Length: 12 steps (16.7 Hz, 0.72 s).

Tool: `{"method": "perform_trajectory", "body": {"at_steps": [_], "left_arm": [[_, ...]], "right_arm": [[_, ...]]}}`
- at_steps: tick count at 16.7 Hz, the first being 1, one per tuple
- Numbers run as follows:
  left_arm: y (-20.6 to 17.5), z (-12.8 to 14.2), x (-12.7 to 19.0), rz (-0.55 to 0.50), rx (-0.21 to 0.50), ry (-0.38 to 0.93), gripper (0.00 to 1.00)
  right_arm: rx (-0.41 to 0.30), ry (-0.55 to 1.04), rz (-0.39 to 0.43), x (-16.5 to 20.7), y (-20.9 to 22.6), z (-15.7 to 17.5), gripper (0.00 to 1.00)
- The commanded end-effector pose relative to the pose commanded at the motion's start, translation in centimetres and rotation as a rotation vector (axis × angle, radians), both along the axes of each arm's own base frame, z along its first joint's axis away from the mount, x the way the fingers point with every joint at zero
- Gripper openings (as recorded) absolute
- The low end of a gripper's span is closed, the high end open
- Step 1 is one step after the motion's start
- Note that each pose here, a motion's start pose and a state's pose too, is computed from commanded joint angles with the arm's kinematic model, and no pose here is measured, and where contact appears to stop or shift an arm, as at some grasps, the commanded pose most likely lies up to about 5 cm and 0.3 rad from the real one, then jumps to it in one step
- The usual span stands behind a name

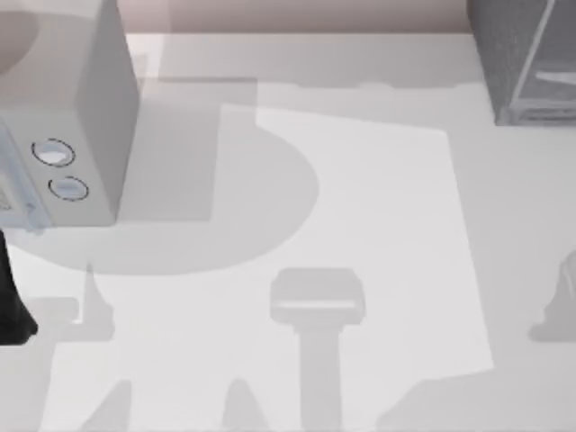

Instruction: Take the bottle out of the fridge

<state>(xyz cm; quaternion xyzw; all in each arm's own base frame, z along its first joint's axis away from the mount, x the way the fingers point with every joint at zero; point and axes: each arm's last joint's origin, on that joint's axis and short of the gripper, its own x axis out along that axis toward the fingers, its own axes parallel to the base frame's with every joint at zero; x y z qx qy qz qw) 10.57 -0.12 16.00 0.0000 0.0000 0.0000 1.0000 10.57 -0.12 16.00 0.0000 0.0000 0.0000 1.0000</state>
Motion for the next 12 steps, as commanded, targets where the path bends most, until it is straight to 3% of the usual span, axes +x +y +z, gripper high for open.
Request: {"method": "perform_trajectory", "body": {"at_steps": [7,12], "left_arm": [[0.0,0.0,0.0,0.000,0.000,0.000,1.00],[0.0,0.0,0.0,0.000,0.000,0.000,1.00]], "right_arm": [[0.000,-0.079,0.004,0.4,1.1,2.5,0.00],[0.036,-0.089,0.014,2.1,4.5,4.8,0.00]]}}
